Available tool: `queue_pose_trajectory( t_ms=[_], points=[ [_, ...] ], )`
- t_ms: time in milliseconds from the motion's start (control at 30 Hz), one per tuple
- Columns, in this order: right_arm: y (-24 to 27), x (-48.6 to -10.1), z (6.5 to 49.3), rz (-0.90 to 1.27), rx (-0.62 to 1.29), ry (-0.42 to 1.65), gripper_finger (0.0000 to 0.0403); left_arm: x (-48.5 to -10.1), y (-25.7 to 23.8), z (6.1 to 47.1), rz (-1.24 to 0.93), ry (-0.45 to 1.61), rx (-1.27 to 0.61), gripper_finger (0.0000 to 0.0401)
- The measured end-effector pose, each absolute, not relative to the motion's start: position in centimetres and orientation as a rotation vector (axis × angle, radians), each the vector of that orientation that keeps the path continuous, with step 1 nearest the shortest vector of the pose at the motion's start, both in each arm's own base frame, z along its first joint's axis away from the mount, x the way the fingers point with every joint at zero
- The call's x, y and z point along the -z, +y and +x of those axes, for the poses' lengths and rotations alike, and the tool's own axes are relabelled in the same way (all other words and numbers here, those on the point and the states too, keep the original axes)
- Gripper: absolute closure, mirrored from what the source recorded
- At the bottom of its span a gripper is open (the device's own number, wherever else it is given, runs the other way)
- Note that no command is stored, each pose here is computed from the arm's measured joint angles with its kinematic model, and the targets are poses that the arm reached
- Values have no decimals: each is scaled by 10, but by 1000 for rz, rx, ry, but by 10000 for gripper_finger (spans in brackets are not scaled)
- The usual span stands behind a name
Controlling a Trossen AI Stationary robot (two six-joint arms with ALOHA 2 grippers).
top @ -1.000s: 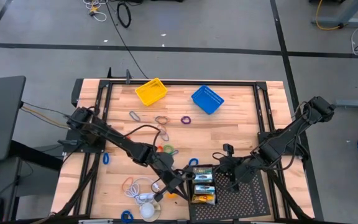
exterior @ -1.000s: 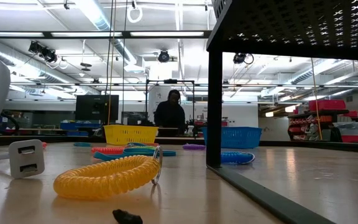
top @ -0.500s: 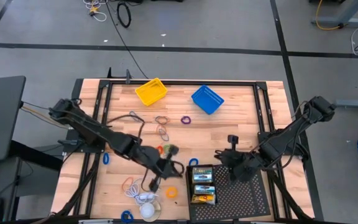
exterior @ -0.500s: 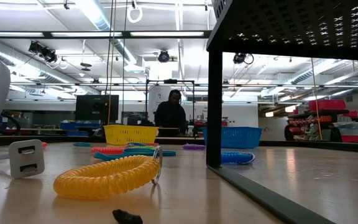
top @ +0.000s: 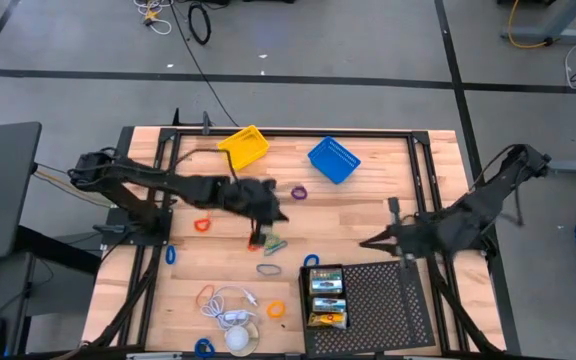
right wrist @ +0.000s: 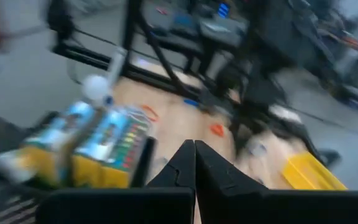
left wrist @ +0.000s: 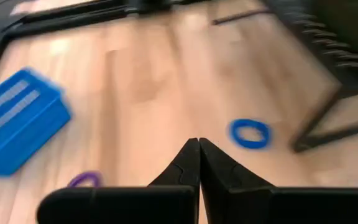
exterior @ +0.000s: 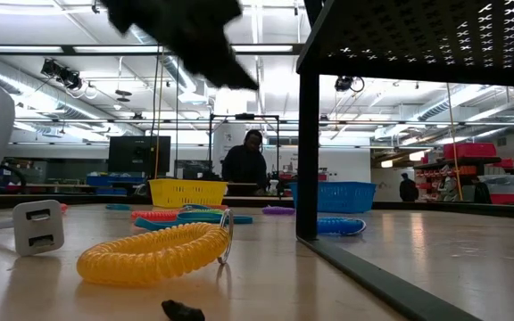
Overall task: Pick & Place Office Desk Supplies
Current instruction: Put the orange rubber band into the yellow basket
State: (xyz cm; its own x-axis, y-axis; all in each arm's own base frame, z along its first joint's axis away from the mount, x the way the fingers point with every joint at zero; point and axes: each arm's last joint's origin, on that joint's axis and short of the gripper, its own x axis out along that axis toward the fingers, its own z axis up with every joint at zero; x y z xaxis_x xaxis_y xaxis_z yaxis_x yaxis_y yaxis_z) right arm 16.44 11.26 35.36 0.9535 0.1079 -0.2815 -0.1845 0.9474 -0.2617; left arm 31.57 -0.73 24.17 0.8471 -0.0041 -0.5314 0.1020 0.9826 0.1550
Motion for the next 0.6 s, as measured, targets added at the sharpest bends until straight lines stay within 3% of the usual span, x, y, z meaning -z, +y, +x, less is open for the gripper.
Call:
queue_pose_trajectory(
  t_ms=[233,433,600],
  points=[
    [90,-356,131,-294,-267,196,392,-199,73,274,-95,667,-228,386],
    [54,-314,100,-223,-80,98,353,-191,92,267,-212,739,-190,359],
    [33,-294,77,-116,-16,33,307,-192,91,279,-184,813,-172,302]
  ],
)
